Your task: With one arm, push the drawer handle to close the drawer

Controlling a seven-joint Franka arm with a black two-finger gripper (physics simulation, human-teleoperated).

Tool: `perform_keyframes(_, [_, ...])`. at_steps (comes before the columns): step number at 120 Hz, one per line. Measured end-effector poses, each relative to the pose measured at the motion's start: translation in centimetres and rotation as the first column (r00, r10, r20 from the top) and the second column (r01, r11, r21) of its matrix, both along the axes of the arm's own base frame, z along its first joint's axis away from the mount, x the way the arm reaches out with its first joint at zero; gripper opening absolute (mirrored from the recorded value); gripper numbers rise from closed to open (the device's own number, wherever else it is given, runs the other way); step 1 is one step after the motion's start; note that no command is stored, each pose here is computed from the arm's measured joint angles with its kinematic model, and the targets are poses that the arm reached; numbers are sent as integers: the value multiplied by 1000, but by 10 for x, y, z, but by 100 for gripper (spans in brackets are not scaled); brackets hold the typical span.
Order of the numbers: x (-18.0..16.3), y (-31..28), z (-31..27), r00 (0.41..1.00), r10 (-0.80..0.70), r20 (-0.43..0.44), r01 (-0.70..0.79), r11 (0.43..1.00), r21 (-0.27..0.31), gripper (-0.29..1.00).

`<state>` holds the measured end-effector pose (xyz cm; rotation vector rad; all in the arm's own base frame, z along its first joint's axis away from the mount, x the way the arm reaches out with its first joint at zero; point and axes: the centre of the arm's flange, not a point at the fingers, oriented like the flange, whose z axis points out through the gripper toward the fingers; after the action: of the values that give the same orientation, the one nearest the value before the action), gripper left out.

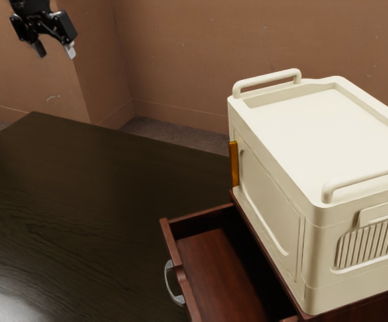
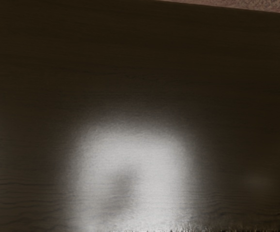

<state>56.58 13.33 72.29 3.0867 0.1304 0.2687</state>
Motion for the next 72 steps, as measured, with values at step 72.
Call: perform_keyframes(72, [-13,-6,19,995,-96,26,95,995,26,68])
